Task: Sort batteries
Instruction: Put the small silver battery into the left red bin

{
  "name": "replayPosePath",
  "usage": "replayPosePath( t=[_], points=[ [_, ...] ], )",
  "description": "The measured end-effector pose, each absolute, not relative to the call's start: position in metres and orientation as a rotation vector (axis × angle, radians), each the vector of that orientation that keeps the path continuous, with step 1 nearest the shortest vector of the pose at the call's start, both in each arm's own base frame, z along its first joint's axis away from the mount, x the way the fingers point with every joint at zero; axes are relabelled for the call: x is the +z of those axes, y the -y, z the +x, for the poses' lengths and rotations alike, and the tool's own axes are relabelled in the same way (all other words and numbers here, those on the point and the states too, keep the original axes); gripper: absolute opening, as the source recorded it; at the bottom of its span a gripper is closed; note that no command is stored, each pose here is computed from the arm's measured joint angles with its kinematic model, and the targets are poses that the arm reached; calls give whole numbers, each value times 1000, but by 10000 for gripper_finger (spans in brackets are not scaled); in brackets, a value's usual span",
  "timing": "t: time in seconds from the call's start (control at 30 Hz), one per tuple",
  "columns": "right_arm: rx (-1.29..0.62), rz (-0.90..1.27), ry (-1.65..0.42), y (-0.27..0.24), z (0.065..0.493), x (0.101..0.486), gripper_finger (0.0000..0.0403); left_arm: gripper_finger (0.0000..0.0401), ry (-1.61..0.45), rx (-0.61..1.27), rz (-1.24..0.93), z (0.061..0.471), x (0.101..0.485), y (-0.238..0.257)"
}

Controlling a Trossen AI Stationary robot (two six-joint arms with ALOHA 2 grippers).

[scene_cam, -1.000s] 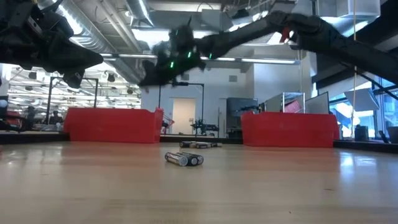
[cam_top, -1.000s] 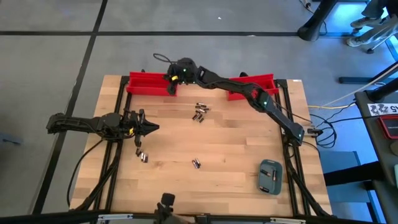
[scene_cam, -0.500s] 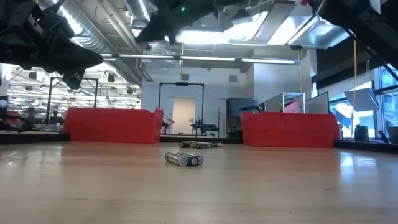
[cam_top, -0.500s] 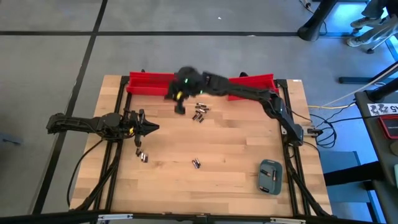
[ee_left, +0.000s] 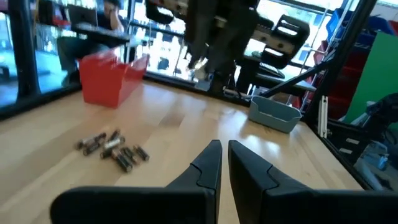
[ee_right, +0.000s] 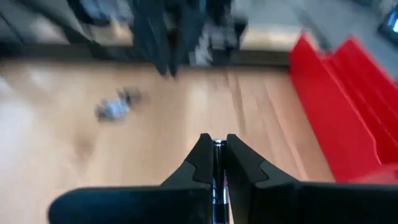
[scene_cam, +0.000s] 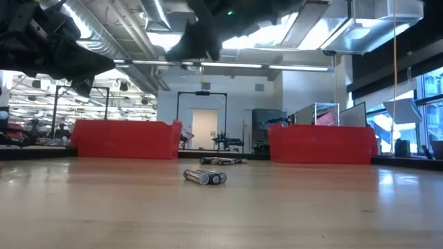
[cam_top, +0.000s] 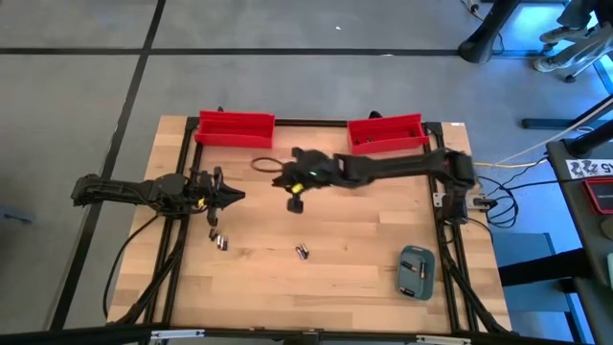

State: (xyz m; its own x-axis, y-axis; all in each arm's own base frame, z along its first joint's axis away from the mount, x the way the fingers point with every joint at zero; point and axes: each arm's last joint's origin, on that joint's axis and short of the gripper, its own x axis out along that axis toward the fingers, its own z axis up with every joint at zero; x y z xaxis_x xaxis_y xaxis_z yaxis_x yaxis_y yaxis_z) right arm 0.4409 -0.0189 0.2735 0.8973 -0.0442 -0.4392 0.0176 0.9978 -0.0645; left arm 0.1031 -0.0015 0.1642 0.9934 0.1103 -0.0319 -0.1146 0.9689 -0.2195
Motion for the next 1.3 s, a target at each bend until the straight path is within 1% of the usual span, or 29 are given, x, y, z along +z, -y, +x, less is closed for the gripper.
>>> replayPosePath(
  t=[0.2, 0.3, 0.43, 0.5, 0.87, 0.93, 1.0, 1.17, 1.3],
  points=[
    [30, 52, -120, -8, 413, 232, 15, 20, 161, 118, -120, 103, 183, 1],
    [54, 101, 63, -15, 403, 230, 15, 17, 202, 122, -65, 105, 187, 1],
    [54, 126, 92, -16, 399, 223, 15, 5, 229, 125, -37, 112, 191, 2],
    [62, 127, 111, -19, 399, 226, 15, 1, 229, 126, -28, 118, 191, 2],
    [72, 127, 164, -21, 398, 231, 15, 9, 194, 125, -42, 159, 184, 5],
    [64, 127, 176, -21, 398, 233, 15, 23, 180, 125, -26, 170, 186, 6],
    [65, 128, 199, -21, 397, 235, 15, 48, 148, 121, -4, 183, 187, 7],
    [63, 107, 205, -21, 397, 235, 15, 139, 108, 118, 2, 215, 192, 9],
    [62, 96, 207, -21, 397, 235, 15, 209, 91, 8, 19, 232, 193, 13]
  ],
)
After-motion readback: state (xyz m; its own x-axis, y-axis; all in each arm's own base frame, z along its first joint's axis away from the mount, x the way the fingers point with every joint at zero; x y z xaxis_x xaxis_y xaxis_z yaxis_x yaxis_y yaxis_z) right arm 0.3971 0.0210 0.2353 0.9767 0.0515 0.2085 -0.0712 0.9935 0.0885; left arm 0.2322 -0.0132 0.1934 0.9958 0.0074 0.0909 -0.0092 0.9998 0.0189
